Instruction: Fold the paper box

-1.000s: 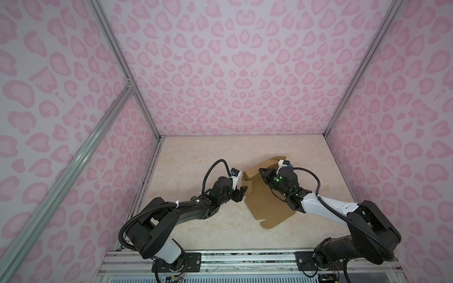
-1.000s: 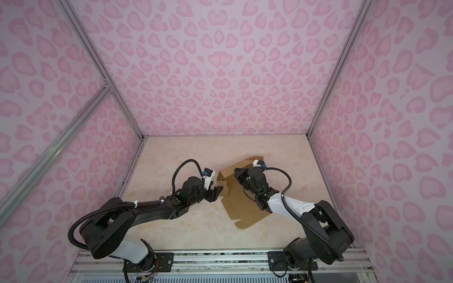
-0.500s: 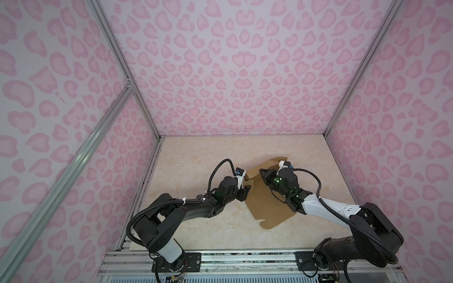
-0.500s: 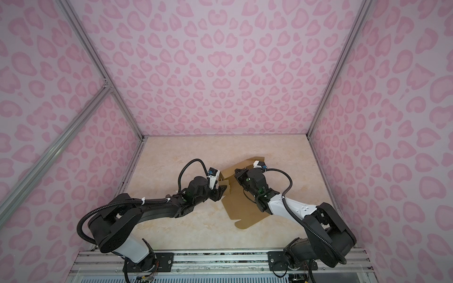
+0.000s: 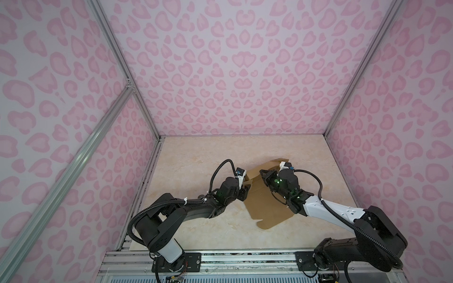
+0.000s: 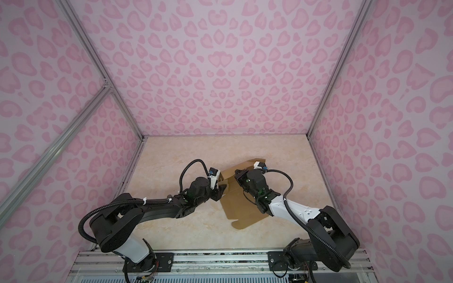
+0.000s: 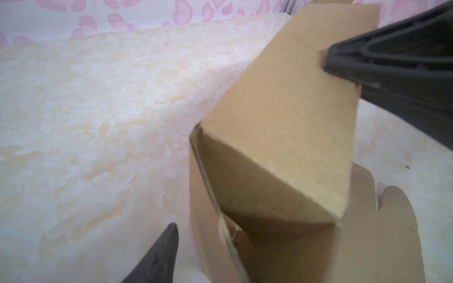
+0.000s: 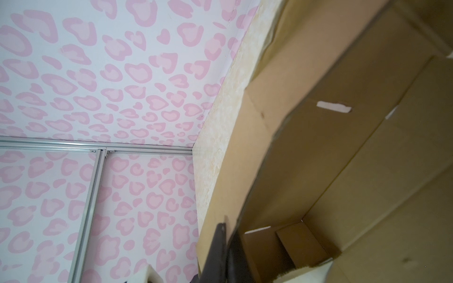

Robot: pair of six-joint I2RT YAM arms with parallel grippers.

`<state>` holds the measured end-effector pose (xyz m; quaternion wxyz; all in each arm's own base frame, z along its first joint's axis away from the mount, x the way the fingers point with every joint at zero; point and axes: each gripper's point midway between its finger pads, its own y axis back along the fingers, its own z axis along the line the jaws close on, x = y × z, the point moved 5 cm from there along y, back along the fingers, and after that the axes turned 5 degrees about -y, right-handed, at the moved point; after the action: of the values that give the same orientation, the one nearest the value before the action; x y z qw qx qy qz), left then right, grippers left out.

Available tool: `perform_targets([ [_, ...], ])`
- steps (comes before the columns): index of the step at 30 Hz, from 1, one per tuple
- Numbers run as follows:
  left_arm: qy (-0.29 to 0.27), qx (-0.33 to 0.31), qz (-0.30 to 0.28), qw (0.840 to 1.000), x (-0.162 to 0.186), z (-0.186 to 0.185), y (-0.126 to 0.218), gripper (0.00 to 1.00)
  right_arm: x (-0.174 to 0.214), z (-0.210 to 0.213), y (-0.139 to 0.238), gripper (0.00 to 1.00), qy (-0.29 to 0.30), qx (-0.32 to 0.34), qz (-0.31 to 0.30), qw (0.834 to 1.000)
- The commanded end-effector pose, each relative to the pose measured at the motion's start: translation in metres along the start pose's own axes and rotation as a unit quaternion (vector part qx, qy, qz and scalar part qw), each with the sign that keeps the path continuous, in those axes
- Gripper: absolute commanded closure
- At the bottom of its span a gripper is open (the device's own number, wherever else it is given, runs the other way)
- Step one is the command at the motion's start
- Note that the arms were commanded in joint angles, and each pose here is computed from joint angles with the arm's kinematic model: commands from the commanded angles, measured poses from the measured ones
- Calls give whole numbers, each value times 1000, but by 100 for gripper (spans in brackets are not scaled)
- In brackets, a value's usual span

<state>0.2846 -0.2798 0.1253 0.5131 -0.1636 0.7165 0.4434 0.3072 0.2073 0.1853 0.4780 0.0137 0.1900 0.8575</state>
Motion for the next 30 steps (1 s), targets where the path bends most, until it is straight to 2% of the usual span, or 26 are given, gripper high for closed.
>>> perform_targets([
  [1, 9, -20, -21, 1000, -7, 1, -1, 42, 2, -8, 3, 100, 4, 21, -6, 1000],
  [11, 10, -31, -27, 999, -8, -10, -3, 44, 9, -9, 8, 100, 6, 38, -17, 999],
  [30, 56, -62, -52, 995, -21, -14, 5, 45, 28, -6, 21, 100, 13, 62, -44, 997],
])
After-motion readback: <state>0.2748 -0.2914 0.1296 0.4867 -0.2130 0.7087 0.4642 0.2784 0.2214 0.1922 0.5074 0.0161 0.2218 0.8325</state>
